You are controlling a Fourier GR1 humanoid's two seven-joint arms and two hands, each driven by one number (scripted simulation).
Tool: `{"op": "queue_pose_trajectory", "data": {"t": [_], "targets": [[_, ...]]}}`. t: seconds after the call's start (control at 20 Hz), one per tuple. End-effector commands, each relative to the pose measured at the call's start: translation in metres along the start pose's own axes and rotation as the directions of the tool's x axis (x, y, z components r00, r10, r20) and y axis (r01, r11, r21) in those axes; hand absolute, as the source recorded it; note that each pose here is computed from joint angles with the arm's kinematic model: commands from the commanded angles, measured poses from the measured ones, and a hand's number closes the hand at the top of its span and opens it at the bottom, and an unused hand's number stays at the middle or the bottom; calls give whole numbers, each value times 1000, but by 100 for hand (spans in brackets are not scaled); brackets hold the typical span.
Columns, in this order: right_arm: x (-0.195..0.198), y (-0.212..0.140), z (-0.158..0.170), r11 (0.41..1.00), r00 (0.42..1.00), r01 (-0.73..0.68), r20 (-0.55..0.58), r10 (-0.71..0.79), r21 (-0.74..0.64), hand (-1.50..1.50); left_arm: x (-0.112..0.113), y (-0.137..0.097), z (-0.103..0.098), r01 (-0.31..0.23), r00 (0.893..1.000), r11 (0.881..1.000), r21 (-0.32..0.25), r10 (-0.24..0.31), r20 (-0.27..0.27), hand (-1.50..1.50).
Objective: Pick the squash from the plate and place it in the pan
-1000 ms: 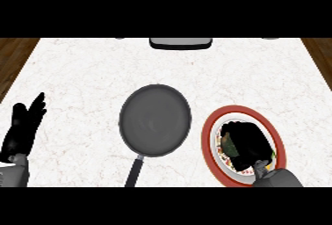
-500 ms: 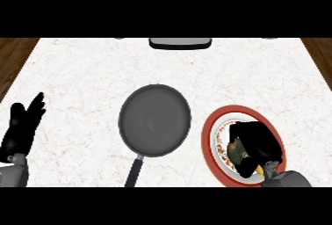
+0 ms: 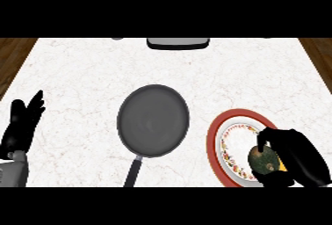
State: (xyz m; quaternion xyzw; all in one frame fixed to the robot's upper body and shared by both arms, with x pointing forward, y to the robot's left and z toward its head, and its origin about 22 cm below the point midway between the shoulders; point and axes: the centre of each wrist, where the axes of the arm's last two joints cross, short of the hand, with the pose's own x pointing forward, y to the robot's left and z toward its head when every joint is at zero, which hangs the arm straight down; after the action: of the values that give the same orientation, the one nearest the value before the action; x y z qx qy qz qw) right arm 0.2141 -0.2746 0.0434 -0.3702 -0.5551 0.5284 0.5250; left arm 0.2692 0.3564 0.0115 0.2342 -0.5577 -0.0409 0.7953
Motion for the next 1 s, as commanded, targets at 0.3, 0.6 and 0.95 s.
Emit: {"op": "queue_pose_trajectory", "data": {"t": [0.3,0.6,0.95], "targets": [[39,-47,22,941,964,188,234,-122,-282,150,-8,-5,8,15,1000,1000,6,-15,-7,0],[100,-51,-40,924,942,286,254,-221,-256,150,0,-9,-3,5,1000,1000,-31,-5,10,0],[133,-37,-89,885,895,423,241,-375,-197,150,-21,-17,-2,-1,1000,1000,-18,1,1,0]]}}
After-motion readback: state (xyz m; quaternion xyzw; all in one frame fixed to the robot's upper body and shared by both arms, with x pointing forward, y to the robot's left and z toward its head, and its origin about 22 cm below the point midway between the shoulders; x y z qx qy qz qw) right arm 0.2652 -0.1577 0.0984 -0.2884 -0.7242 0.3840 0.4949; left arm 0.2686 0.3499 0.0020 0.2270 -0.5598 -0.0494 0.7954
